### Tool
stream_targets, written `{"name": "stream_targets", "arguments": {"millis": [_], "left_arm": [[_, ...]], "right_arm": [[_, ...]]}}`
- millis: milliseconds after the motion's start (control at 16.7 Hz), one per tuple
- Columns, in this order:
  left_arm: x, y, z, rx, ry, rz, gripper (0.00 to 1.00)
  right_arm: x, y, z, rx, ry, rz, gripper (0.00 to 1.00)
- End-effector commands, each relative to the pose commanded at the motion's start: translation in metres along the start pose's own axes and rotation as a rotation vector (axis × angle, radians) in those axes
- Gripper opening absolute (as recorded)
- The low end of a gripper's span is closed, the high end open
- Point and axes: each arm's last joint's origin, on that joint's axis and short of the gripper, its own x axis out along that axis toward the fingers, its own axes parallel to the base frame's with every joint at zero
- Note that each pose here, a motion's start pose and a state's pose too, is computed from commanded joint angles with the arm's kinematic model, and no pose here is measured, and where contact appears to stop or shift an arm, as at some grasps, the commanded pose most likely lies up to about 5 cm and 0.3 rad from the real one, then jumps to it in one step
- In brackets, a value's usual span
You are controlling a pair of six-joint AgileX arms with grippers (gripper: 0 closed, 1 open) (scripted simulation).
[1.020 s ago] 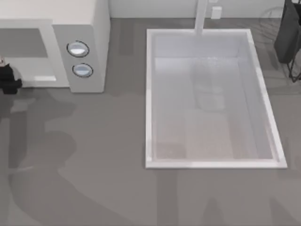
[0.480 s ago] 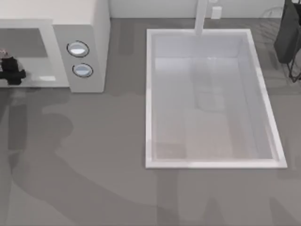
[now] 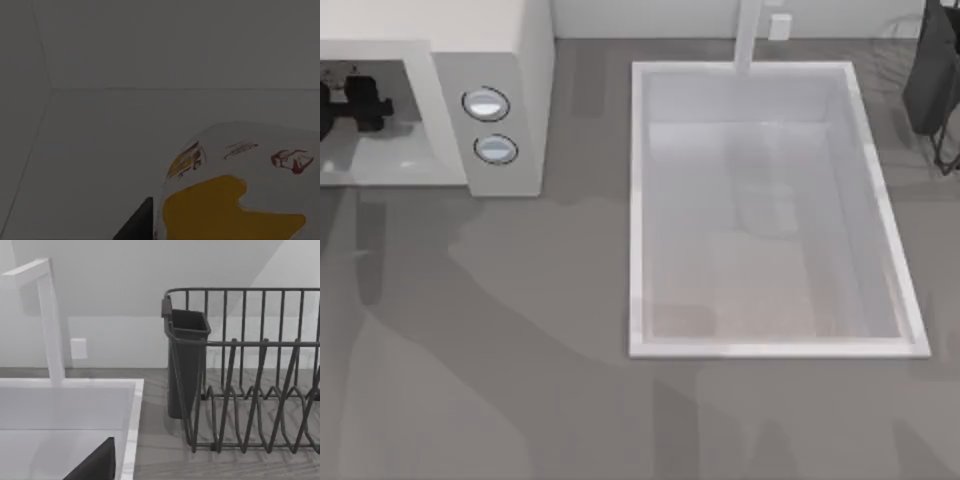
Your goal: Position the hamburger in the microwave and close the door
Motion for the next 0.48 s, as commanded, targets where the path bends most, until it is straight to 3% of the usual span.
{"name": "stream_targets", "arguments": {"millis": [420,480], "left_arm": [[0.0115,-0.0028,0.0011,-0.001,0.009,-0.001,0.0],[0.0115,-0.0028,0.0011,-0.001,0.009,-0.001,0.08]], "right_arm": [[0.0,0.0,0.0,0.0,0.0,0.0,1.0],[0.0,0.0,0.0,0.0,0.0,0.0,1.0]]}}
